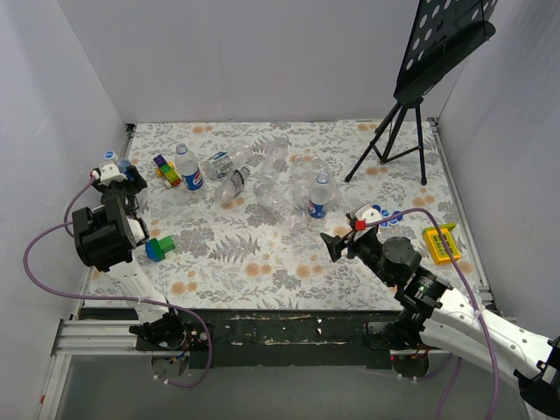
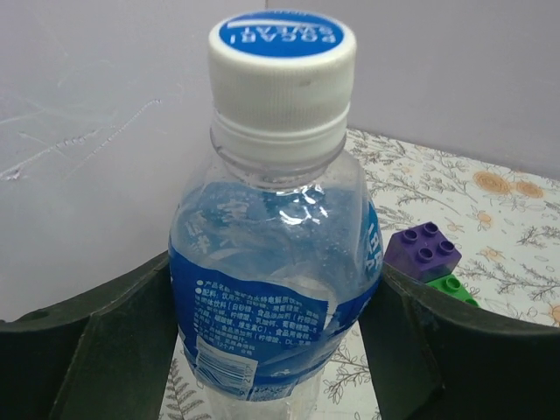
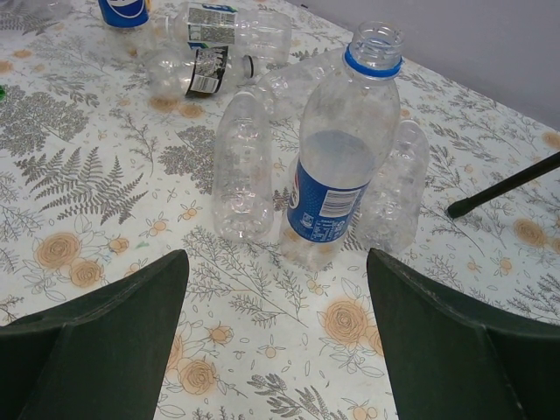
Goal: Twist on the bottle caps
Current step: Place the plastic bottle at the center of the board.
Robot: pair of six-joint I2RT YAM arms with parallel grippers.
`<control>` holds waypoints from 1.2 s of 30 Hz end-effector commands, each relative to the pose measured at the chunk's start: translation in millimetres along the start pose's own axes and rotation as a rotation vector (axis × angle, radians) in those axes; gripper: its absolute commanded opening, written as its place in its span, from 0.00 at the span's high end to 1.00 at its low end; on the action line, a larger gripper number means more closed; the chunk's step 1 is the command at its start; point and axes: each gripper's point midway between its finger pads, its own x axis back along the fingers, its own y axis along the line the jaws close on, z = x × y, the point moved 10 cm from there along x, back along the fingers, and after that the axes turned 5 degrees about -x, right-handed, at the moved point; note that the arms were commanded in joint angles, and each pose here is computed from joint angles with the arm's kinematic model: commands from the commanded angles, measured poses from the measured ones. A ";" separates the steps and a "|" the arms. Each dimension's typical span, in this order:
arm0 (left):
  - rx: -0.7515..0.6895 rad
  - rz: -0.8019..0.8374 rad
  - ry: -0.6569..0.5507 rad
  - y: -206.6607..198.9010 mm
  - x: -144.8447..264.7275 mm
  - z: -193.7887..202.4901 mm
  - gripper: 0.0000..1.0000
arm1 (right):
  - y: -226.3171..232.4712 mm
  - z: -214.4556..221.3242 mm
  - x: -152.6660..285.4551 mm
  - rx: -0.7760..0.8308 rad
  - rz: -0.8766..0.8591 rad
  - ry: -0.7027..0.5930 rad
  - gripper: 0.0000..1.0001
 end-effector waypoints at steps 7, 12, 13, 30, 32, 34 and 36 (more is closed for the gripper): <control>0.008 -0.015 0.033 4.6 9.7 -2.2 0.21 | 1.1 -17.0 -2.5 -0.008 -0.011 -0.068 0.10; 0.018 -0.026 0.039 6.4 10.2 -3.1 0.16 | 1.3 -16.0 -3.1 -0.007 -0.014 -0.063 0.10; 0.021 -0.025 0.037 6.2 10.5 -3.5 0.15 | 1.4 -15.7 -3.3 -0.006 -0.015 -0.061 0.10; 0.048 -0.018 0.055 2.8 35.3 -16.0 0.02 | 2.3 -12.0 -2.0 -0.024 -0.022 -0.058 0.07; 0.050 -0.024 0.065 2.4 41.6 -17.7 0.02 | 1.9 -12.2 -0.9 -0.028 -0.019 -0.061 0.07; 0.050 -0.039 0.067 2.8 48.6 -20.8 0.02 | 1.3 -13.6 0.4 -0.036 -0.012 -0.071 0.06; 0.060 -0.063 0.070 3.1 56.8 -25.0 0.02 | 0.4 -14.6 1.9 -0.044 -0.003 -0.082 0.06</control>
